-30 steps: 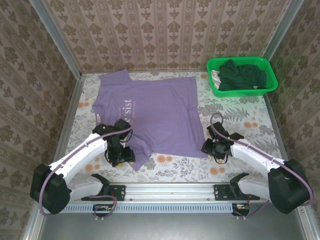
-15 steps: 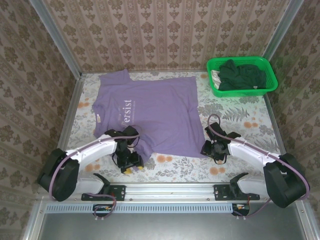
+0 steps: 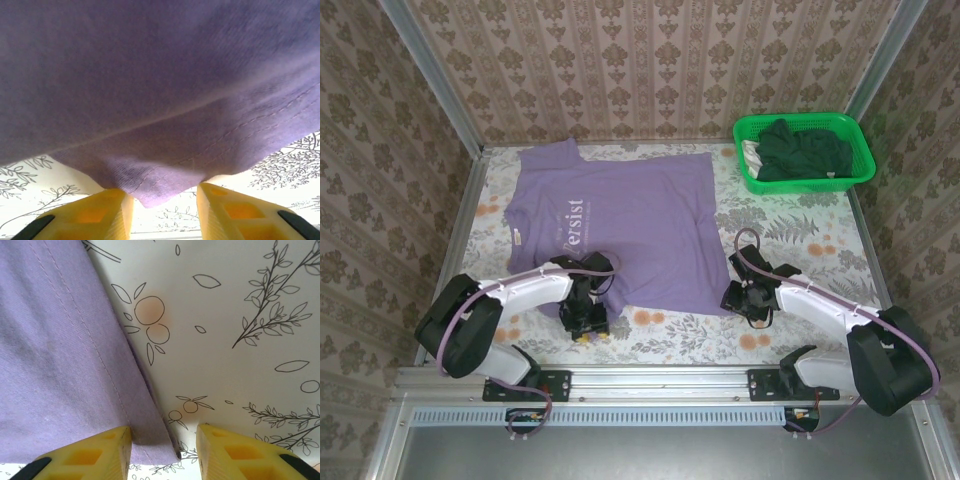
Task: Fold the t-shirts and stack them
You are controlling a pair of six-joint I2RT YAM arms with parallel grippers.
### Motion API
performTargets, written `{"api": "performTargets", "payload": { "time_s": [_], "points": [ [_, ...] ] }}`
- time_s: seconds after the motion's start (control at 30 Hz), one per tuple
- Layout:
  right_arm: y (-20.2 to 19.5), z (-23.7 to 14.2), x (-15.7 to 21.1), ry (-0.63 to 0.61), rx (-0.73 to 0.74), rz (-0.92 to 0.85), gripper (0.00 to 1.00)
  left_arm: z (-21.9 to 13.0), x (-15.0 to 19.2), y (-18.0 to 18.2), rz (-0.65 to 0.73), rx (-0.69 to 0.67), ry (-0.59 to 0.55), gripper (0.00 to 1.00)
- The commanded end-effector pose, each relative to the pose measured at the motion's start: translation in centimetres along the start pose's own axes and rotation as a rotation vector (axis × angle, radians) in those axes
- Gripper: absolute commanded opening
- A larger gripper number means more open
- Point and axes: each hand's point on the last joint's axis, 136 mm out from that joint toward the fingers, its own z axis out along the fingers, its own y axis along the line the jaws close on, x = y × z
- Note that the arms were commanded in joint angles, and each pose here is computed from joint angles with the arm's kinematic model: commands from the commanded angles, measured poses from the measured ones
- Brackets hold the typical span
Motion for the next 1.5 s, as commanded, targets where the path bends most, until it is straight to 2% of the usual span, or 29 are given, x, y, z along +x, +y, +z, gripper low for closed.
{"api": "performTargets", "payload": {
  "time_s": [0.0,0.23,0.4,0.6,0.83,0.93,1.23,1.47],
  "points": [
    [0.4,-0.3,0.1,0.000,-0.023,-0.003,0.41,0.0,-0.7,0.8,-0.013,-0.055,-0.037,0.35],
    [0.5,-0.4,0.2,0.001,-0.026,-0.007,0.41,0.8,-0.5,1.0,0.006,-0.088,-0.023,0.18],
    [0.1,-0.3,0.3,0.012,-0.002,-0.010,0.41,0.7,-0.1,1.6,0.012,-0.106,-0.020,0.00],
    [-0.5,-0.2,0.5,0.018,0.026,-0.007,0.42,-0.9,0.9,2.7,0.033,-0.131,-0.036,0.00],
    [0.3,0.0,0.5,0.026,-0.007,0.002,0.40,-3.0,2.8,4.6,0.018,-0.145,-0.052,0.00],
    [0.4,0.4,0.5,0.039,-0.002,-0.003,0.35,-3.3,3.7,5.2,-0.001,-0.140,-0.042,0.00],
    [-0.2,0.6,0.6,0.060,0.059,-0.023,0.01,-4.4,6.7,6.8,-0.064,-0.140,0.021,0.00],
    [-1.6,-0.4,1.0,0.064,0.119,0.031,0.00,-4.5,8.2,8.4,-0.104,-0.193,0.073,0.00]
  ]
}}
